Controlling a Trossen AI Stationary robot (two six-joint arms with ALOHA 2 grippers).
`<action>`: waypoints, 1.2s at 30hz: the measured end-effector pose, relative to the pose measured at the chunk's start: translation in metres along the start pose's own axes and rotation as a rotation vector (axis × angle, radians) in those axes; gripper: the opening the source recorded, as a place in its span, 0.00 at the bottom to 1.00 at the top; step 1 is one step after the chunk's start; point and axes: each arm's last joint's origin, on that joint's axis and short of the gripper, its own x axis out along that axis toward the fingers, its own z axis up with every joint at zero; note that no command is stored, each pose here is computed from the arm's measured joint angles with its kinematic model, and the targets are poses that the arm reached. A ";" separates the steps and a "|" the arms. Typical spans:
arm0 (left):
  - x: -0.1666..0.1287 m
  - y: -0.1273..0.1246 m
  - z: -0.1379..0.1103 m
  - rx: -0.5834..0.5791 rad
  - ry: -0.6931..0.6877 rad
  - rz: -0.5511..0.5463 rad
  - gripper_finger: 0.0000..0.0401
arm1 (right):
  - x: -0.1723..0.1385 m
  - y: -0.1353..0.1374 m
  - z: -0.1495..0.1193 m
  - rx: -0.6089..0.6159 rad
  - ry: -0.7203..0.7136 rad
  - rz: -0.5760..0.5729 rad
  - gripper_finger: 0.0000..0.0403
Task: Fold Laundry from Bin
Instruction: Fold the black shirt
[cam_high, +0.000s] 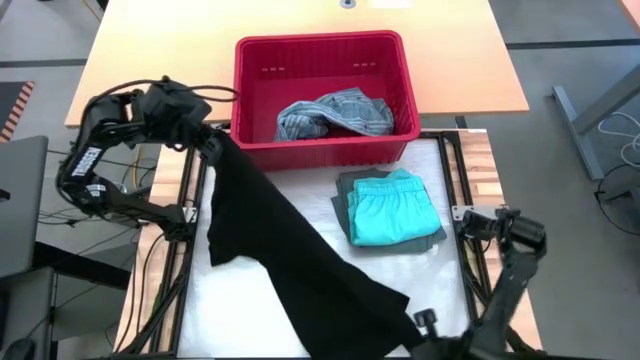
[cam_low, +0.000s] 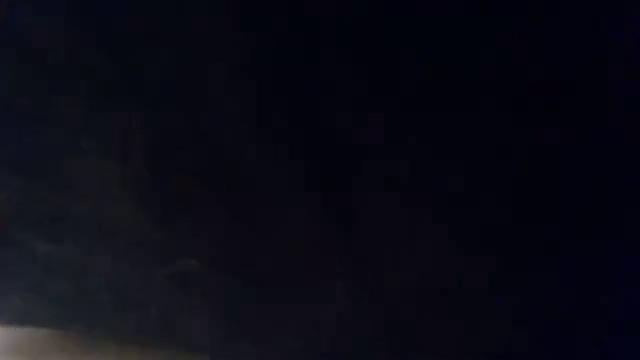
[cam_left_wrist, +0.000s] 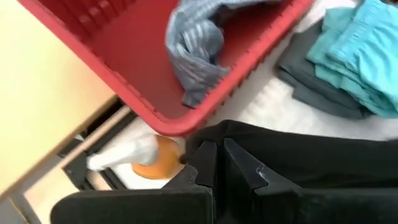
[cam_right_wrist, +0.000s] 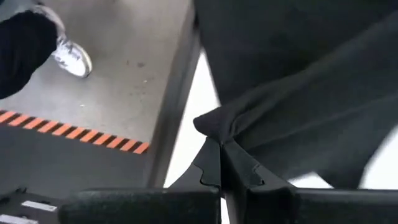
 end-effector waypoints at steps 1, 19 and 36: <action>0.004 -0.002 -0.001 -0.001 0.022 -0.010 0.00 | 0.009 0.000 0.005 -0.004 0.007 0.012 0.06; 0.047 -0.016 -0.015 0.112 0.204 -0.010 0.00 | 0.016 -0.040 0.050 0.227 0.063 0.169 0.37; 0.041 -0.014 -0.017 0.154 0.191 -0.026 0.00 | 0.007 -0.029 0.025 0.919 0.070 0.085 0.53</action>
